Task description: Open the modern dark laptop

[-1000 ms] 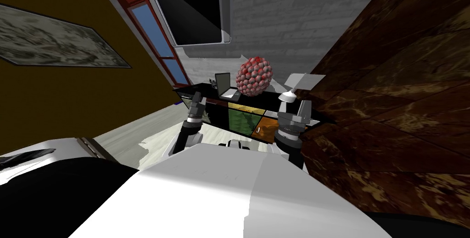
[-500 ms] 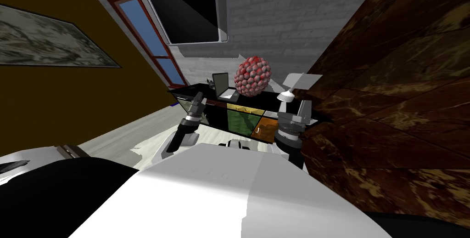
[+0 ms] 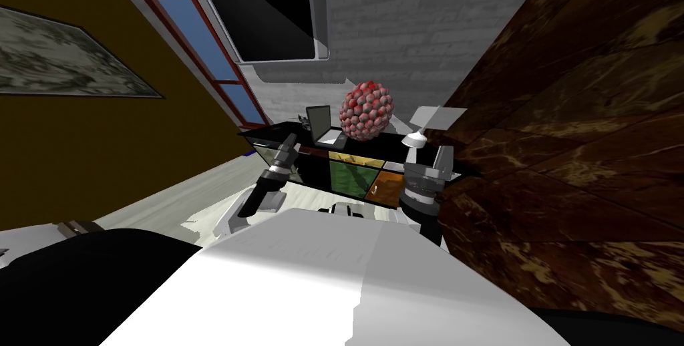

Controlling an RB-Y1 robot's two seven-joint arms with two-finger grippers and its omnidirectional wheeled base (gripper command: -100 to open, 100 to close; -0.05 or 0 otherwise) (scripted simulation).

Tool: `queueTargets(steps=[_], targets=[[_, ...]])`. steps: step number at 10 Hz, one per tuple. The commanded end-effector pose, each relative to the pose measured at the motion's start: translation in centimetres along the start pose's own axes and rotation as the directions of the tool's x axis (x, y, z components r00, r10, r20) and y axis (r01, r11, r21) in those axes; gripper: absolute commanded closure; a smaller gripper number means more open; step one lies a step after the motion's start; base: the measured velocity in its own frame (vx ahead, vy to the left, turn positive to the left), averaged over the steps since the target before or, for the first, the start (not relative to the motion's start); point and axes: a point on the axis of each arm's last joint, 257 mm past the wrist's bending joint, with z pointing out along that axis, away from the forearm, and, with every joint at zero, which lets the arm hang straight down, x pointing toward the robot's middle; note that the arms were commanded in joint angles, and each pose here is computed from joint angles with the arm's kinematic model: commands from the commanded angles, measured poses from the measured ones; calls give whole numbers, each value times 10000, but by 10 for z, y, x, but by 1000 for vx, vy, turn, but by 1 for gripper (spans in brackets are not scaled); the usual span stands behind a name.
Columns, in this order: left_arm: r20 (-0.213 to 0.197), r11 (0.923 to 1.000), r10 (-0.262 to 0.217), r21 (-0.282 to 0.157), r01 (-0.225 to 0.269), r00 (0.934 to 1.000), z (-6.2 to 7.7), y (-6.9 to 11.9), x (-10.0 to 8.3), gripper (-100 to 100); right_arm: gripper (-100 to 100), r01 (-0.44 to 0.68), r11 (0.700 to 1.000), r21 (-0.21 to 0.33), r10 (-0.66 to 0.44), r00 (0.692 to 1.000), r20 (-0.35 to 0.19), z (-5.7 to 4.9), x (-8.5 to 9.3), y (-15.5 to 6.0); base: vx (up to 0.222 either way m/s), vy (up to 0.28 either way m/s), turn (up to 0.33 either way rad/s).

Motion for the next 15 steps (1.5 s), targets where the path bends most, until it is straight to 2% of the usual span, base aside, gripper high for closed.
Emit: queueTargets(steps=[1, 4, 7, 8, 9, 11, 12, 13, 14, 15], targets=[[-167, 9989, 89, -469, -97, 9998, 1, 9, -2, -100, 0, 0, 10000, 0, 0, 10000, 0, 0, 0, 0, 31, 15, -34], [-377, 9936, 229, -1097, -269, 9990, 2, 23, -7, -100, 0, 0, 10000, 0, 0, 10000, 0, 0, 0, 0, 37, 18, -68], [-573, 9827, 391, -1786, -488, 9976, 3, 40, -13, -100, 0, 0, 10000, 0, 0, 10000, 0, 0, 0, 0, 33, 18, -63], [-673, 9764, 483, -2070, -613, 9966, 3, 47, -17, -100, 0, 0, 10000, 0, 0, 10000, 0, 0, 0, 0, 35, 14, -72], [-666, 9747, 484, -2148, -617, 9966, 3, 49, -17, -100, 0, 0, 10000, 0, 0, 10000, 0, 0, 0, 0, 31, 14, -28], [-861, 9582, 694, -2713, -904, 9939, 2, 63, -26, -100, 0, 0, 10000, 0, 0, 10000, 0, 0, 0, 0, 36, 19, -88], [-840, 9529, 700, -2891, -915, 9940, 1, 68, -27, -100, 0, 0, 10000, 0, 0, 10000, 0, 0, 0, 0, 36, 22, -39], [-936, 9433, 818, -3142, -1074, 9922, 1, 74, -32, -100, 0, 1, 10000, 1, -1, 10000, 0, 0, 0, 0, 34, 23, -54], [-920, 9391, 824, -3263, -1082, 9923, 0, 77, -33, -100, 0, 0, 10000, 0, 0, 10000, 0, 0, 0, 0, 25, 15, -40], [-1004, 9258, 955, -3565, -1254, 9904, -1, 85, -38, -100, 0, 0, 10000, 0, 0, 10000, 0, 0, 0, 0, 29, 14, -76]])
